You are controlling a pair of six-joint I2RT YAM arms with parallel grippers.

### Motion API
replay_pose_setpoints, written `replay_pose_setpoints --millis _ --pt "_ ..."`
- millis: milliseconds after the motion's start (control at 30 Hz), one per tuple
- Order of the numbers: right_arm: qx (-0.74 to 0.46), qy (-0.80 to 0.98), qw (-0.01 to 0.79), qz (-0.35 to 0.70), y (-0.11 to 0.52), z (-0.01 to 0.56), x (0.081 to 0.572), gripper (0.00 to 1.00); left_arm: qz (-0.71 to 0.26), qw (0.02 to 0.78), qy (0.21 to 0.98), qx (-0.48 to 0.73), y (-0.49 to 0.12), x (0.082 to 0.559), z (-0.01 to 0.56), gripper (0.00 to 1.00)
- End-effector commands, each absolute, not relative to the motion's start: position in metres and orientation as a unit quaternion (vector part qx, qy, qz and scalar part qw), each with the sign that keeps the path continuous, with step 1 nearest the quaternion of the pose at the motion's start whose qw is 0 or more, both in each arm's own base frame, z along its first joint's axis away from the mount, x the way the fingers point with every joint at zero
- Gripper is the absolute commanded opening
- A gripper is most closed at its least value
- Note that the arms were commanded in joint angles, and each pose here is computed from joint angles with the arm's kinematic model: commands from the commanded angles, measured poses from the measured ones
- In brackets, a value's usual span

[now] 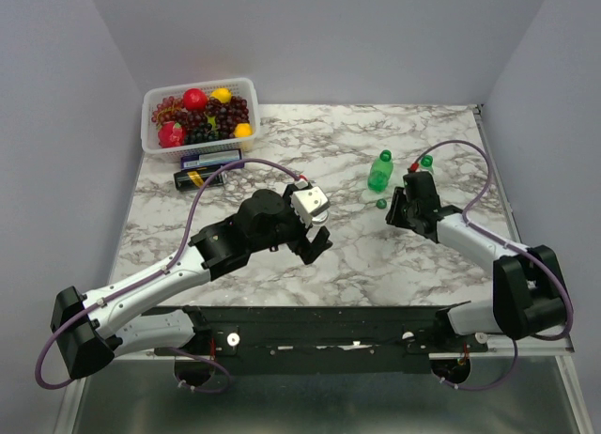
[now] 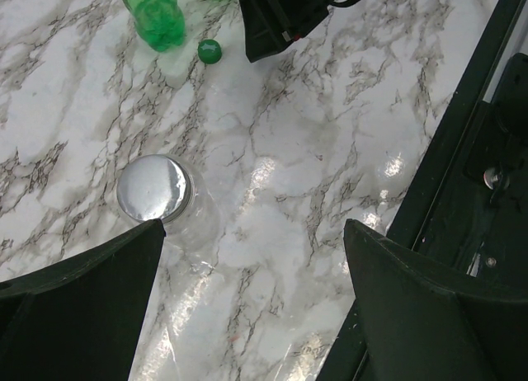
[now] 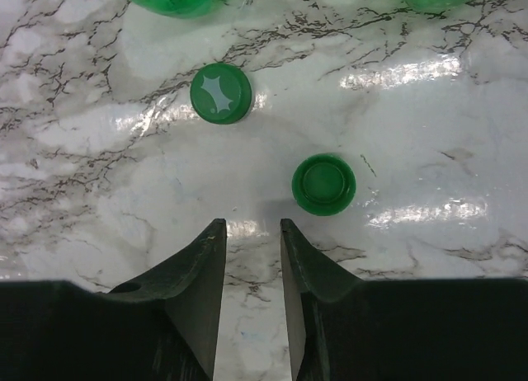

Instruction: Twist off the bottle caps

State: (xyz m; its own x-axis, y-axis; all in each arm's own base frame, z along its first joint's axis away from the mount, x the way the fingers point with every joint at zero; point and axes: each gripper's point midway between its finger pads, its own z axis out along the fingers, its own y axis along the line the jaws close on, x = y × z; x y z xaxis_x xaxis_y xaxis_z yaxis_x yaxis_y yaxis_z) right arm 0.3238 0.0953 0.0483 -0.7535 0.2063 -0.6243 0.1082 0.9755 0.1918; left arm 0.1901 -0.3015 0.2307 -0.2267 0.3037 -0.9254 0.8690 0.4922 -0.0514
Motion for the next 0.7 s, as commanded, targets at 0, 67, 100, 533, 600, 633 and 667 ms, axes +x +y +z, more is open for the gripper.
replay_pose_setpoints --millis 0,67,100,533,600,633,667 --pt "0.097 0.928 0.349 0.083 0.105 0.049 0.342 0.39 -0.316 0.474 0.714 0.406 -0.304 0.184 0.242 0.99" --pt "0.1 0.929 0.349 0.077 0.103 0.047 0.346 0.38 -0.316 0.476 0.713 0.406 -0.304 0.185 0.243 0.99" --pt "0.101 0.931 0.342 0.073 0.103 0.041 0.346 0.38 -0.316 0.475 0.713 0.406 -0.304 0.184 0.243 0.99" --pt "0.138 0.932 0.336 0.005 0.078 0.03 0.343 0.34 -0.316 0.478 0.712 0.405 -0.303 0.184 0.245 0.99" --pt "0.145 0.93 0.337 -0.011 0.072 0.033 0.344 0.34 -0.316 0.479 0.713 0.404 -0.302 0.184 0.245 0.99" --pt "0.145 0.93 0.336 -0.017 0.07 0.034 0.345 0.34 -0.316 0.479 0.712 0.405 -0.302 0.184 0.246 0.99" --pt "0.145 0.931 0.334 -0.021 0.07 0.034 0.345 0.34 -0.317 0.48 0.711 0.404 -0.302 0.184 0.247 0.99"
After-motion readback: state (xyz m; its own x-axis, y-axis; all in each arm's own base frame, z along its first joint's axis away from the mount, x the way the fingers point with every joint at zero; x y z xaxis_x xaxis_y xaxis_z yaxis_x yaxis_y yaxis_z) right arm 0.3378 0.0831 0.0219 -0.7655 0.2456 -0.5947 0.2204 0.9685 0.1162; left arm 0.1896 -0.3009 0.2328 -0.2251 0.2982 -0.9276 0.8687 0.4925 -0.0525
